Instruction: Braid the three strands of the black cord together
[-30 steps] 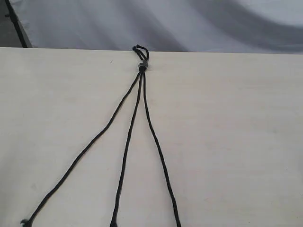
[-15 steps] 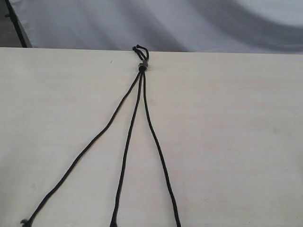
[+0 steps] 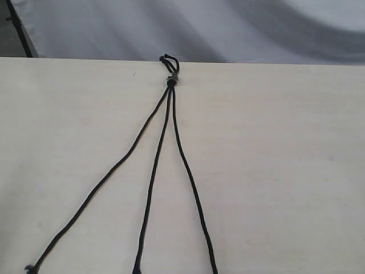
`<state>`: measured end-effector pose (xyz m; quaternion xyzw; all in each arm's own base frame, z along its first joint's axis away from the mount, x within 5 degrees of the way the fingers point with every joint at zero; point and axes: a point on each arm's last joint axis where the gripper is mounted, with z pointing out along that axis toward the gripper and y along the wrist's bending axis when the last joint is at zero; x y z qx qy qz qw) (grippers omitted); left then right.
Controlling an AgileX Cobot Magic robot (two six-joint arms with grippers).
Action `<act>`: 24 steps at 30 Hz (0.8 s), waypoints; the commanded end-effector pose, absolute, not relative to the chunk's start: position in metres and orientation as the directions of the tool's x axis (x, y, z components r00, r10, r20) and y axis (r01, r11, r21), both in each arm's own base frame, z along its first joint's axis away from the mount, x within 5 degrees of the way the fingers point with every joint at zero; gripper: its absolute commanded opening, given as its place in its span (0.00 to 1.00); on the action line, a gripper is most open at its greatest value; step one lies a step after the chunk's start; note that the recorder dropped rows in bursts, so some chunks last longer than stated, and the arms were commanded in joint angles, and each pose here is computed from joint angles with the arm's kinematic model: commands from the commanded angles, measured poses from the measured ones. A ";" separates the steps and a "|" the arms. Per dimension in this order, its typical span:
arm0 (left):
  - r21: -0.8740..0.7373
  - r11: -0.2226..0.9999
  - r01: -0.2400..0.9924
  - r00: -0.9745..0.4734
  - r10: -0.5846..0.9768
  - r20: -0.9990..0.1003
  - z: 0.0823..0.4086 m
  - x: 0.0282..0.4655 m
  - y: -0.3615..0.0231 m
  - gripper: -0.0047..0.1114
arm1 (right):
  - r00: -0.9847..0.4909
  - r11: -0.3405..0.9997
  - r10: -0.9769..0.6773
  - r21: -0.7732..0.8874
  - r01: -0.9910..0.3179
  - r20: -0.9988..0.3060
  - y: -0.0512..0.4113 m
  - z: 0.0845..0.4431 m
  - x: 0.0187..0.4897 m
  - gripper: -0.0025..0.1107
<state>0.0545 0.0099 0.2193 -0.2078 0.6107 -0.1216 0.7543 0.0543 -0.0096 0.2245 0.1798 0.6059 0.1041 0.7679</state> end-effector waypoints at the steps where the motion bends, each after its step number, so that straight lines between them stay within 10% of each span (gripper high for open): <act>1: -0.582 0.805 0.115 0.500 -0.553 -0.666 0.248 0.044 0.014 0.04 | 0.377 0.885 0.429 0.466 0.009 -0.821 -0.012 0.235 0.050 0.03; 6: -0.318 0.942 0.111 0.633 -0.314 -0.708 0.289 0.033 0.006 0.04 | 0.402 0.944 0.304 0.331 -0.002 -0.864 -0.007 0.282 0.043 0.03; 14: -0.284 0.951 -0.122 0.104 -0.272 -0.957 0.321 0.100 0.015 0.04 | -0.222 0.951 0.309 0.298 0.082 -0.925 -0.002 0.296 0.119 0.03; 24: -0.158 0.960 -0.233 -0.395 -0.242 -0.886 0.265 0.166 0.026 0.04 | -0.655 0.903 -0.124 0.189 -0.386 -0.746 0.126 0.262 0.213 0.08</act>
